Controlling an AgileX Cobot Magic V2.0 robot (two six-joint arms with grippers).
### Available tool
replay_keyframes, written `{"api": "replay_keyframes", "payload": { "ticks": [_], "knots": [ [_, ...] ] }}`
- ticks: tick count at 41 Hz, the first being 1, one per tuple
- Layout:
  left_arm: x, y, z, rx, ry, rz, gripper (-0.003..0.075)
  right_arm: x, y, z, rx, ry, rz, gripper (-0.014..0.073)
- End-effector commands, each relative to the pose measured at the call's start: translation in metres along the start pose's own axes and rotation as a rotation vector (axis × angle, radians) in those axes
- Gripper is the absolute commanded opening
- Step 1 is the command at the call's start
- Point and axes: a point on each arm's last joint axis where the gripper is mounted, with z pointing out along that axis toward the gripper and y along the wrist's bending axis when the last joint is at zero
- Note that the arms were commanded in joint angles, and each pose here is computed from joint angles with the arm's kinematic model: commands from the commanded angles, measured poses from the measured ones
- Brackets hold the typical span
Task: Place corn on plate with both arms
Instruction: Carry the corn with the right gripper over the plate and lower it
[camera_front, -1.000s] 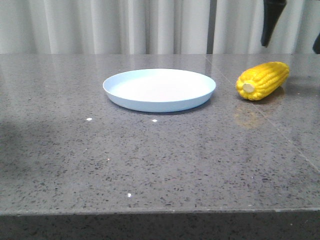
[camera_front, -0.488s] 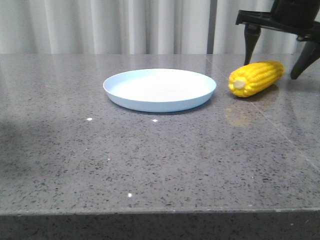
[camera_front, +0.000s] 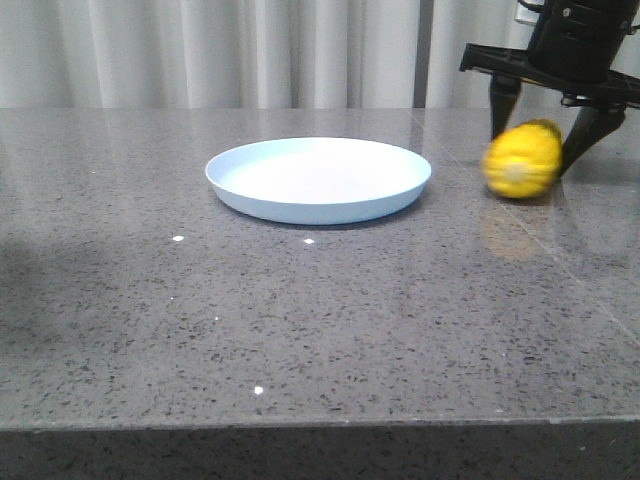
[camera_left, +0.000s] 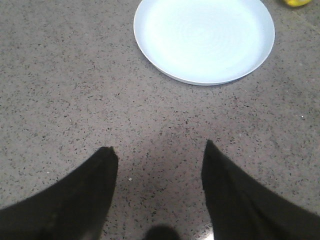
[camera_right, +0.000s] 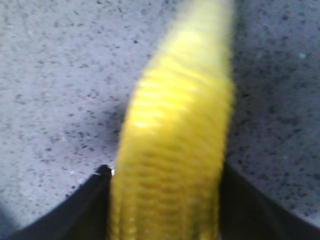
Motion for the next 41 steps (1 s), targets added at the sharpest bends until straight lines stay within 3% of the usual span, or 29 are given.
{"api": "replay_keyframes", "payload": {
  "ticks": [1, 10, 25, 35, 41],
  "knots": [
    [-0.012, 0.0, -0.009, -0.015, -0.105, 0.002, 0.0386, -0.004, 0.006, -0.028, -0.049, -0.069, -0.004, 0.0265],
    [-0.012, 0.0, -0.009, -0.017, -0.104, 0.004, 0.0386, 0.002, 0.012, -0.061, -0.088, -0.126, -0.079, 0.0258],
    [-0.012, 0.0, -0.01, -0.019, -0.109, 0.005, 0.0386, 0.048, 0.09, -0.122, -0.261, -0.219, -0.372, 0.0258],
    [-0.013, 0.0, -0.01, -0.02, -0.111, 0.005, 0.0386, 0.078, 0.144, -0.104, -0.355, -0.193, -0.475, 0.0258],
    [-0.014, 0.0, -0.01, -0.023, -0.125, 0.005, 0.0386, 0.079, 0.155, -0.075, -0.35, -0.153, -0.458, 0.0259]
  ]
}}
